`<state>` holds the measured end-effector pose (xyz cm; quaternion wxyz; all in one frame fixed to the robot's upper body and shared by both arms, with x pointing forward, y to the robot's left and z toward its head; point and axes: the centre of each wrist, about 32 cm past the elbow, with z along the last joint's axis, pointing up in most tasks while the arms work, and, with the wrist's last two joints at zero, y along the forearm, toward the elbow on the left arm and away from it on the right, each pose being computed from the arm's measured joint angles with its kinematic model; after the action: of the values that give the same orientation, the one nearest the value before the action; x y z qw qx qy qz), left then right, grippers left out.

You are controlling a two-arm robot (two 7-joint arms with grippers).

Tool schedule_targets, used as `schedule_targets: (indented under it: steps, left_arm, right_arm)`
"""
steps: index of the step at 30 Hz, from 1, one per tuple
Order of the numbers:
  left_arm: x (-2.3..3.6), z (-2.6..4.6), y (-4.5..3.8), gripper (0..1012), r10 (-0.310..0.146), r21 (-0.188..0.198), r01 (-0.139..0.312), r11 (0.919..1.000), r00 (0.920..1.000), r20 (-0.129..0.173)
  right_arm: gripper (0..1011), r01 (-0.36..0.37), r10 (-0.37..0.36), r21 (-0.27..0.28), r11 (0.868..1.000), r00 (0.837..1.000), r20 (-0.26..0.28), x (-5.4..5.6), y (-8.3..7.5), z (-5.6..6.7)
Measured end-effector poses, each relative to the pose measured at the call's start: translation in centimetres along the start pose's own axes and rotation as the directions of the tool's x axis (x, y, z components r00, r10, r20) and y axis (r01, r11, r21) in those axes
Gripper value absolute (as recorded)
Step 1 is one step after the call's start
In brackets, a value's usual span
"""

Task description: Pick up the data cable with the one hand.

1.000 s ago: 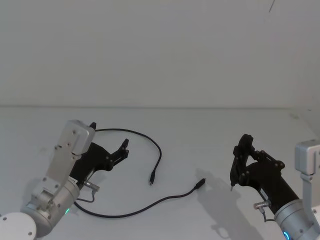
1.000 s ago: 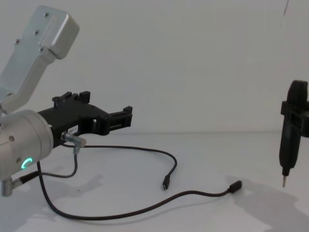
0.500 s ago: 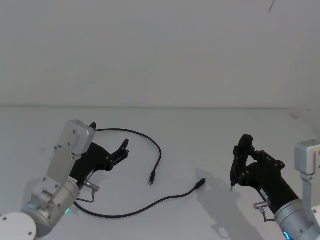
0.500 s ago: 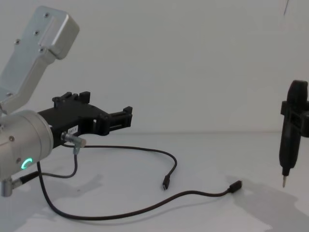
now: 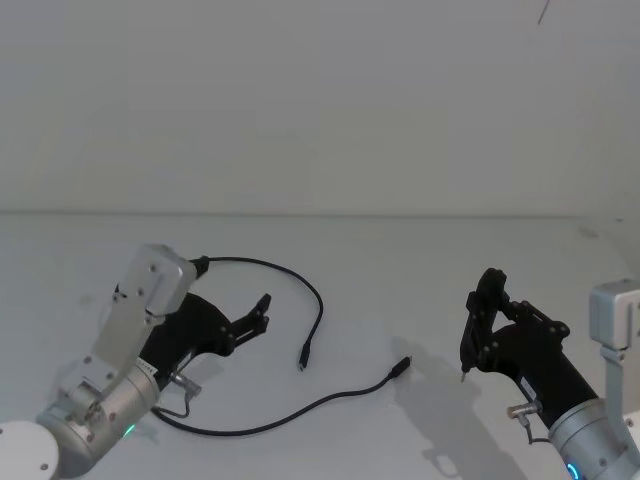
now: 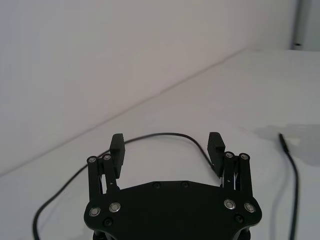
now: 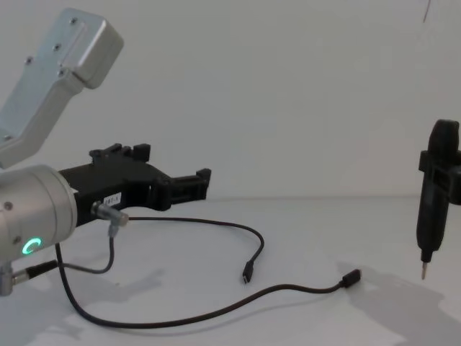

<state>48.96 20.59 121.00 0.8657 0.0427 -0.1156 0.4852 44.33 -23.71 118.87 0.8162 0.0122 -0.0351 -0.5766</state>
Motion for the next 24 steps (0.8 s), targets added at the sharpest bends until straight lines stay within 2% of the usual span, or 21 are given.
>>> schedule_targets:
  steps: [5, 7, 10, 13, 14, 17, 18, 20, 21, 23, 24]
  left_arm:
    - [0.32, 0.19, 0.45, 1001, -0.062, 0.018, 0.062, 0.9979, 0.998, -0.01]
    - [0.56, 0.34, 0.79, 1001, -0.106, 0.031, 0.106, 0.9938, 0.9942, -0.017]
    - [0.71, 0.44, 1.0, 1001, -0.139, 0.041, 0.139, 0.9894, 0.9901, -0.023]
    - [0.94, 0.57, 1.26, 1001, -0.189, 0.058, 0.191, 0.9799, 0.9813, -0.036]
    - [1.02, 0.61, 1.35, 1001, -0.216, 0.068, 0.219, 0.9735, 0.9754, -0.045]
    - [1.16, 0.7, 1.42, 1001, -0.252, 0.081, 0.255, 0.9634, 0.9663, -0.055]
    - [1.26, 0.76, 1.43, 1001, -0.277, 0.091, 0.282, 0.9552, 0.9589, -0.062]
    - [1.34, 0.82, 1.39, 1001, -0.304, 0.101, 0.31, 0.9453, 0.95, -0.071]
    - [1.4, 0.91, 1.31, 1001, -0.329, 0.109, 0.336, 0.9354, 0.941, -0.079]
    - [1.48, 0.95, 1.16, 1001, -0.354, 0.12, 0.362, 0.9243, 0.9314, -0.086]
    - [1.54, 0.97, 0.97, 1001, -0.38, 0.132, 0.39, 0.9113, 0.92, -0.096]
  right_arm:
    - [279, 0.0, 0.0, 0.0, 1.0, 1.0, 0.0, 0.0, 0.0, 0.0]
    - [279, 0.0, 0.0, 0.0, 1.0, 1.0, 0.0, 0.0, 0.0, 0.0]
    - [279, 0.0, 0.0, 0.0, 1.0, 1.0, 0.0, 0.0, 0.0, 0.0]
    - [279, 0.0, 0.0, 0.0, 1.0, 1.0, 0.0, 0.0, 0.0, 0.0]
    - [279, 0.0, 0.0, 0.0, 1.0, 1.0, 0.0, 0.0, 0.0, 0.0]
    - [279, 0.0, 0.0, 0.0, 1.0, 1.0, 0.0, 0.0, 0.0, 0.0]
    - [279, 0.0, 0.0, 0.0, 1.0, 1.0, 0.0, 0.0, 0.0, 0.0]
    - [279, 0.0, 0.0, 0.0, 1.0, 1.0, 0.0, 0.0, 0.0, 0.0]
    - [279, 0.0, 0.0, 0.0, 1.0, 1.0, 0.0, 0.0, 0.0, 0.0]
    - [279, 0.0, 0.0, 0.0, 1.0, 1.0, 0.0, 0.0, 0.0, 0.0]
    - [279, 0.0, 0.0, 0.0, 1.0, 1.0, 0.0, 0.0, 0.0, 0.0]
